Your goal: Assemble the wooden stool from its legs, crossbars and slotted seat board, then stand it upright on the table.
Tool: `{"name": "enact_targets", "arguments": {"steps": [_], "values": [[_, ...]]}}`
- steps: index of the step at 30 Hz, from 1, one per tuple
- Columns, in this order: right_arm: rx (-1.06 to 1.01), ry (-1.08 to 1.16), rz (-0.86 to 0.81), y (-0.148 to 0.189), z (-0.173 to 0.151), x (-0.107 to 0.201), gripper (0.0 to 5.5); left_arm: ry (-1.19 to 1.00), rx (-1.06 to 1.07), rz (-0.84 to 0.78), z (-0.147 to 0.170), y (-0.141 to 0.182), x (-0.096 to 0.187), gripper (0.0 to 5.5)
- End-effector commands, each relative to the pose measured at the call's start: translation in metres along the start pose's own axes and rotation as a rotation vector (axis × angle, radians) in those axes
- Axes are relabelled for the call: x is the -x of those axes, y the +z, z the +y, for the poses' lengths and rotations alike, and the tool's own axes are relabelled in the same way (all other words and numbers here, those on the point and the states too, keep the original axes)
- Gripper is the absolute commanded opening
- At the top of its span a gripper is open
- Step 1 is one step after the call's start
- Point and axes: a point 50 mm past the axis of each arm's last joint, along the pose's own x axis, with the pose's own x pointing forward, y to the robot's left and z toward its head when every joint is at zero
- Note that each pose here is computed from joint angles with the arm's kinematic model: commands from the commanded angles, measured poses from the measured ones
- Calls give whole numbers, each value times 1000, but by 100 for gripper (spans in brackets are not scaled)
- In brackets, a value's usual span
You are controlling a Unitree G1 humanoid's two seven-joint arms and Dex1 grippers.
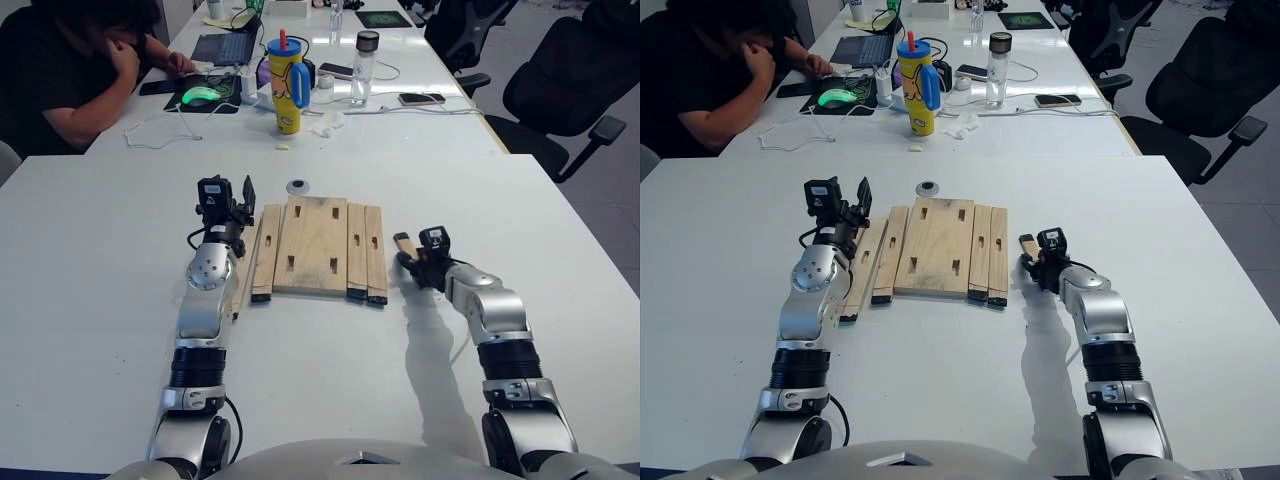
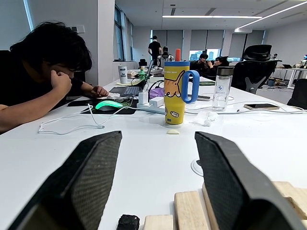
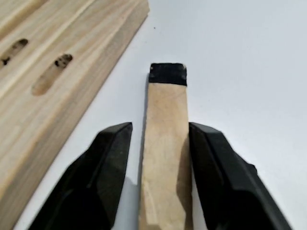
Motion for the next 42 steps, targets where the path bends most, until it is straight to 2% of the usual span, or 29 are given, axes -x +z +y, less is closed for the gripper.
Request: {"name": "enact_targets", "arguments": {"steps": [1,4,6,9,14,18,27,34,42], "values": [[-46,3,135,-32,3,-3,141,-82,40,25,-4,1,-4,283],[-16,-20,4,-15,4,-4,132,-204,143,34,-12,4,-4,283],[9,-17,-177,10,6,0,132,-300,241,39,-17,8,-3,283],[27,28,-492,51,16,17,132,-435,496,39,-22,24,-5,283],[161,164,-746,73,43,39,132,-616,786,58,-32,52,-9,283],[215,294,-825,73,65,48,132,-702,897,102,-42,61,-10,283],[223,412,-875,72,84,57,132,-810,878,202,-56,58,-4,283],[240,462,-866,70,91,57,132,-841,864,201,-57,61,-4,283],[242,486,-860,70,94,58,132,-844,871,235,-59,54,0,173]]}}
